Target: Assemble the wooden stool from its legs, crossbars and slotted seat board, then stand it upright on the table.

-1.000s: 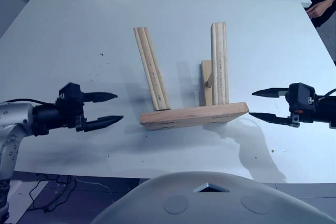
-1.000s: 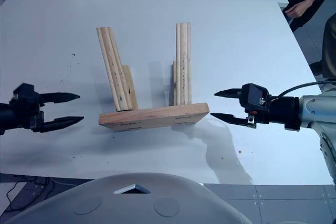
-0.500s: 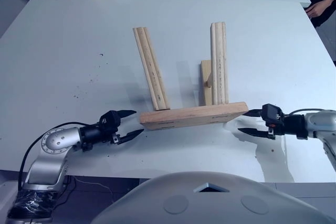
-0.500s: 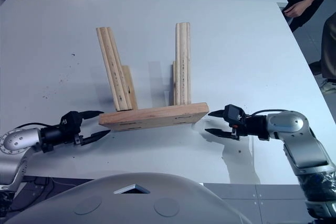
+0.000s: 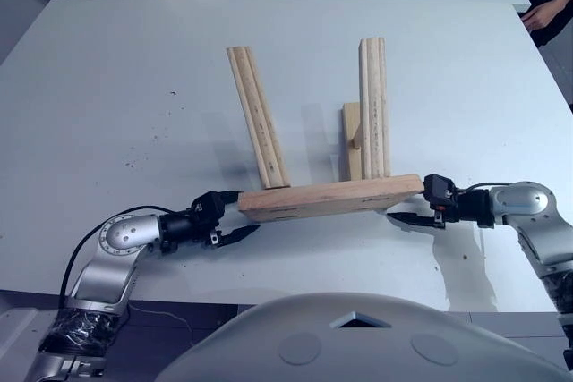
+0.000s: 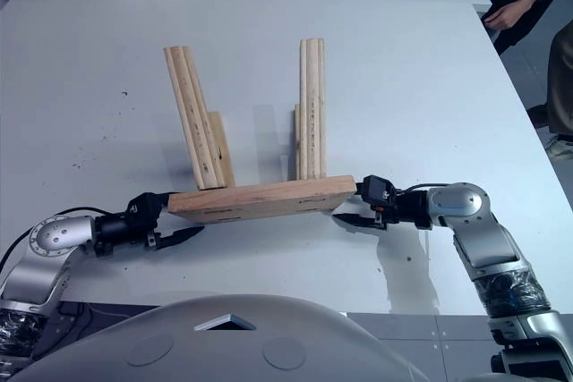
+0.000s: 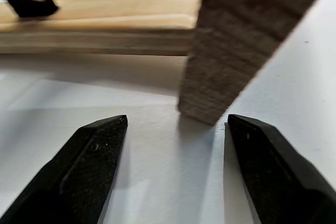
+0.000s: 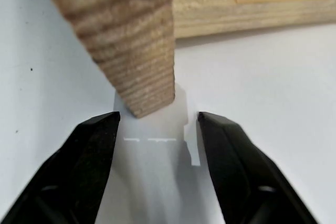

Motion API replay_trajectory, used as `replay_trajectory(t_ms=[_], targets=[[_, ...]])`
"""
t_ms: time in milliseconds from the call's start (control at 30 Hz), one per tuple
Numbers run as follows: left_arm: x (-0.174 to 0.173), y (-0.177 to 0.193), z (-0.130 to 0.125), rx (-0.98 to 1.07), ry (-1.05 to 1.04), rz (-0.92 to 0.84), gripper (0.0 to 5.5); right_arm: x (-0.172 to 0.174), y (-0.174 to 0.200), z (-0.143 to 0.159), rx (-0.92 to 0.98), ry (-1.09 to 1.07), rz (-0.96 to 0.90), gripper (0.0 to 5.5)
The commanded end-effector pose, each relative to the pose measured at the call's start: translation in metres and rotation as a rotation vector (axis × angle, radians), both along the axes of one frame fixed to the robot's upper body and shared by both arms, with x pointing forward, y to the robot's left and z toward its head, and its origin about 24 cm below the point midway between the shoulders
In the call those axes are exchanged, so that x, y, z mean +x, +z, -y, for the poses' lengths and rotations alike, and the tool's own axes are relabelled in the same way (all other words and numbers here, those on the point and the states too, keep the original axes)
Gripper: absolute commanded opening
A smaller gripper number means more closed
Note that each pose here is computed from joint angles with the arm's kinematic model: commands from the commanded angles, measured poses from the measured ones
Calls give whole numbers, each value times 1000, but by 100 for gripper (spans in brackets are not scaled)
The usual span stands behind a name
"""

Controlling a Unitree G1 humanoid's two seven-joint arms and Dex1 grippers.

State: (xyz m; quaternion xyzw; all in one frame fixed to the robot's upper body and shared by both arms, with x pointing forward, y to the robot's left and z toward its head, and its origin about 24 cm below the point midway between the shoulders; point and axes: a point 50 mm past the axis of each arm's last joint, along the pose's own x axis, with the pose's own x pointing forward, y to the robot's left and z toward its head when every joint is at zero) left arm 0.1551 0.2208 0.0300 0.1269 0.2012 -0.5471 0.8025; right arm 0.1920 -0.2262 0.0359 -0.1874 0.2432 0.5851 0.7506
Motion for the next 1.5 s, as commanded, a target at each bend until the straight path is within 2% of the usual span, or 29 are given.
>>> replay_trajectory(t_ms=[33,133,267,467,600,967,1167,1300,1500], targets=[[-4,1,1,-8,-61,-68,357,3,-5,-4,-18,21,-11,278],[-3,1,3,-8,-91,-82,357,3,-7,-7,-15,35,-17,278],[8,2,7,-19,-84,-51,302,2,-7,-7,-14,41,-23,244],[13,1,14,-41,-89,-30,204,-2,-7,-8,-10,64,-38,152],[12,4,15,-54,-102,-23,150,-3,-4,-8,-6,67,-36,143],[8,42,5,-130,-62,-16,149,-28,22,-5,42,0,-24,143],[-18,95,1,-224,-68,-76,149,-54,81,-10,143,-53,-90,143],[-31,124,4,-283,-70,-102,149,-60,120,-14,217,-62,-128,143],[-55,144,3,-315,-61,-218,149,-72,152,-14,250,-48,-265,143]])
